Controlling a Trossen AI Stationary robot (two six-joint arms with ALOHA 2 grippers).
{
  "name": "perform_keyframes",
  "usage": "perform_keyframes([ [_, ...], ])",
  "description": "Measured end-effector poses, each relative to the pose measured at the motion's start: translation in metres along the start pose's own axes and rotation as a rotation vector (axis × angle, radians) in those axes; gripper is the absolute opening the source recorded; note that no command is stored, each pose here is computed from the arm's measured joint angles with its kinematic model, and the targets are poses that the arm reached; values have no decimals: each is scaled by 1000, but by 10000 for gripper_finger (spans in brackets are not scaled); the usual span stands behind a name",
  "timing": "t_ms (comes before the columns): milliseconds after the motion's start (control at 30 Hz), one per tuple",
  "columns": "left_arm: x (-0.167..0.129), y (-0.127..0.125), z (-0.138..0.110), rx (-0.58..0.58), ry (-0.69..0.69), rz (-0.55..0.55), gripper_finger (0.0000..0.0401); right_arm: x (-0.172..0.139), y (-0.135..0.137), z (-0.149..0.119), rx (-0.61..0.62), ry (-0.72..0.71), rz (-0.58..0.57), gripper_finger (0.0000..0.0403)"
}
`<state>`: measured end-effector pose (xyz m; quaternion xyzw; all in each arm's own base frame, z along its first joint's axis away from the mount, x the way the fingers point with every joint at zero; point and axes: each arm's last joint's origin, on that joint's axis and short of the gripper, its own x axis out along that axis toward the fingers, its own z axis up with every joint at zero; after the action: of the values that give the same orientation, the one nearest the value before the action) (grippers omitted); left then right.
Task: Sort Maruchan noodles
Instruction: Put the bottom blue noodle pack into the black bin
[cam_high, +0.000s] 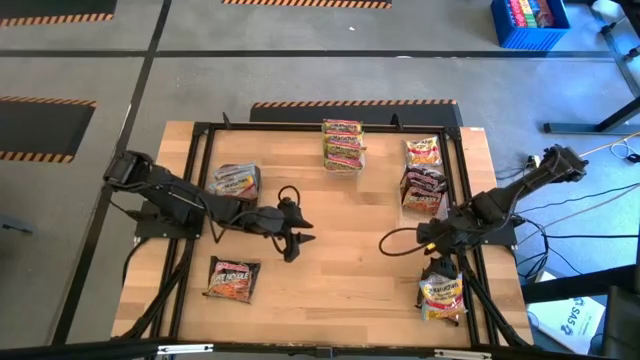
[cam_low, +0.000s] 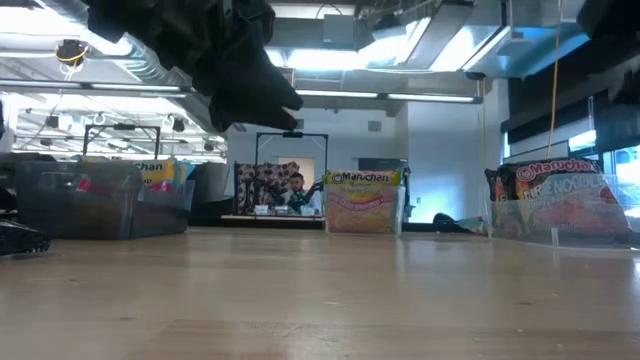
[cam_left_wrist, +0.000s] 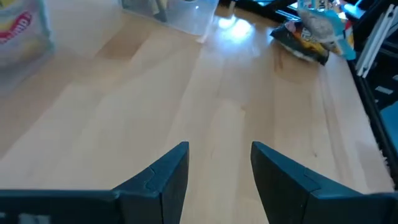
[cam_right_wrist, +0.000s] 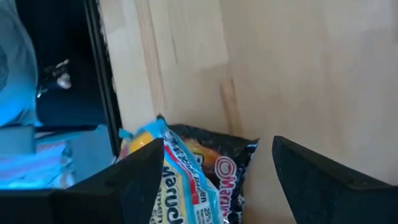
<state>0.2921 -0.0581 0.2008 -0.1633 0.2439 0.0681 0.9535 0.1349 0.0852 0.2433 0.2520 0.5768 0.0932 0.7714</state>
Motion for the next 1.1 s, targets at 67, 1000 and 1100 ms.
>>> perform_keyframes([
  [67,2,-1,-1,-7,-3,-5,167,10,-8,-6,-3,17,42,277],
  [1000,5,2,4,-159,-53,-3,167,62,-16,-39,-209,-35,458,277],
  [1100,6,4,6,-165,-64,-1,167,64,-14,-43,-231,-54,429,263],
])
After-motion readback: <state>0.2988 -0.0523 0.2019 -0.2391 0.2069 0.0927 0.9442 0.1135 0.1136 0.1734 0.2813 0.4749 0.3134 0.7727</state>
